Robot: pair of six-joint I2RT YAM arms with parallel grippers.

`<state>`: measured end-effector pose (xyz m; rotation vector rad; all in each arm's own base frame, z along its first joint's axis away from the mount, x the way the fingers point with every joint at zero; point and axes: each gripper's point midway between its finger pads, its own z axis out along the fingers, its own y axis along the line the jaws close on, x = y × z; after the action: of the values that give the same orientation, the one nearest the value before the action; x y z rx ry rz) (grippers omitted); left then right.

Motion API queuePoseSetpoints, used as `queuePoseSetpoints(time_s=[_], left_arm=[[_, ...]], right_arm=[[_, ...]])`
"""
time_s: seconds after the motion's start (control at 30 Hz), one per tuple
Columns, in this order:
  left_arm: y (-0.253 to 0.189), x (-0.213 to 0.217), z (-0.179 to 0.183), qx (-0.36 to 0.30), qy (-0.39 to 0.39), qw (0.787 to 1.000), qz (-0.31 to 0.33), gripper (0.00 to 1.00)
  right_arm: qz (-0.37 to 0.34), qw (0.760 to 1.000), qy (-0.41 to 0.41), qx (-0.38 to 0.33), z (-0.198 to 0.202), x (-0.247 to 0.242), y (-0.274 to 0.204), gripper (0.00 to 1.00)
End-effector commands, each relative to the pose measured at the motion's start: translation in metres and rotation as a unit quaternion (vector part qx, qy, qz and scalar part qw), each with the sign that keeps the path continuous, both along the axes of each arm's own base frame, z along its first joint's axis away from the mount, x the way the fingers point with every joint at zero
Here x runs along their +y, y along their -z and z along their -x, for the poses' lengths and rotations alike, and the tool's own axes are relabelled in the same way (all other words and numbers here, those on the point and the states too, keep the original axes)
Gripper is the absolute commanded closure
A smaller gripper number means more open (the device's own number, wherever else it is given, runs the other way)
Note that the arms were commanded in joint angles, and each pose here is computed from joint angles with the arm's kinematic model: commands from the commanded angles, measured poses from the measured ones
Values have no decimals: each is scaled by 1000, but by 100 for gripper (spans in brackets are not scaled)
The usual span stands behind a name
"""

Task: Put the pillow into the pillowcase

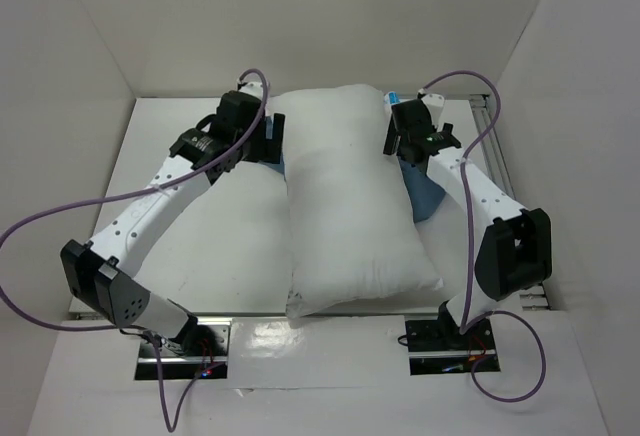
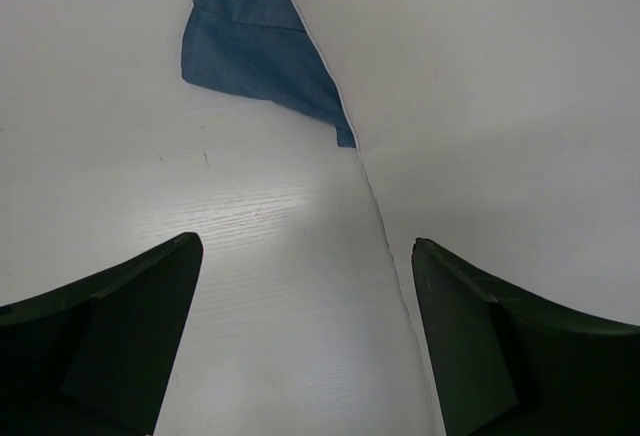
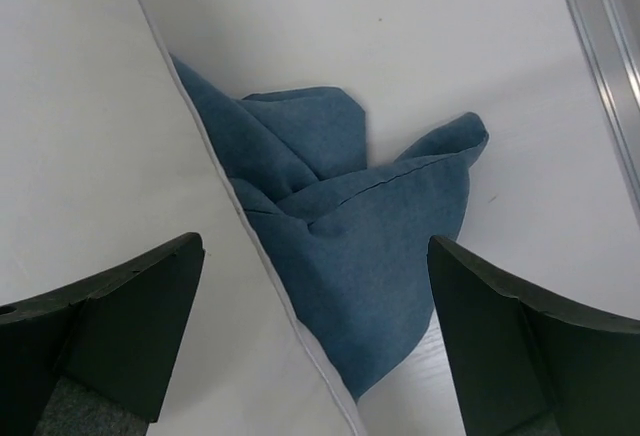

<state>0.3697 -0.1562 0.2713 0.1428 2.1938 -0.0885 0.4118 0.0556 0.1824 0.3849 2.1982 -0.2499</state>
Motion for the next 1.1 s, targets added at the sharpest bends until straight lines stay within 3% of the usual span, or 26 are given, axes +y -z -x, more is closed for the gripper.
queuePoseSetpoints(time_s=[0.0,0.17,0.5,0.73,0.77,0.8,0.83,0.87,0.9,0.97,1.03,1.07], left_arm=[[-2,-17,-3,11,15,999,33,1],[9,-28,-5,30,35,998,41,1],[52,-52,-24,107,53,989,85,1],[77,-85,-35,164,89,964,192,5],[86,-87,-37,179,90,959,203,9],[89,-93,-36,186,104,953,213,26],[89,-102,-33,197,118,945,232,68],[90,-106,-34,200,122,942,242,81],[91,-111,-33,204,133,937,249,91],[87,-121,-29,213,160,926,269,100],[85,-126,-27,220,174,919,279,100],[81,-127,-29,215,176,919,280,100]], right_arm=[[-20,1000,-3,14,8,10,11,0],[-31,999,-4,34,31,14,20,0],[-100,988,-111,26,85,52,2,0],[-132,964,-225,60,93,90,-3,0],[-156,951,-259,62,95,105,-8,0],[-165,947,-269,66,94,111,-8,0],[-170,941,-284,73,94,117,-7,0],[-185,924,-320,95,99,134,0,0],[-191,919,-325,113,101,137,9,0],[-199,908,-342,136,99,150,19,5],[-210,903,-347,138,99,156,20,33],[-211,904,-350,128,95,158,12,52]])
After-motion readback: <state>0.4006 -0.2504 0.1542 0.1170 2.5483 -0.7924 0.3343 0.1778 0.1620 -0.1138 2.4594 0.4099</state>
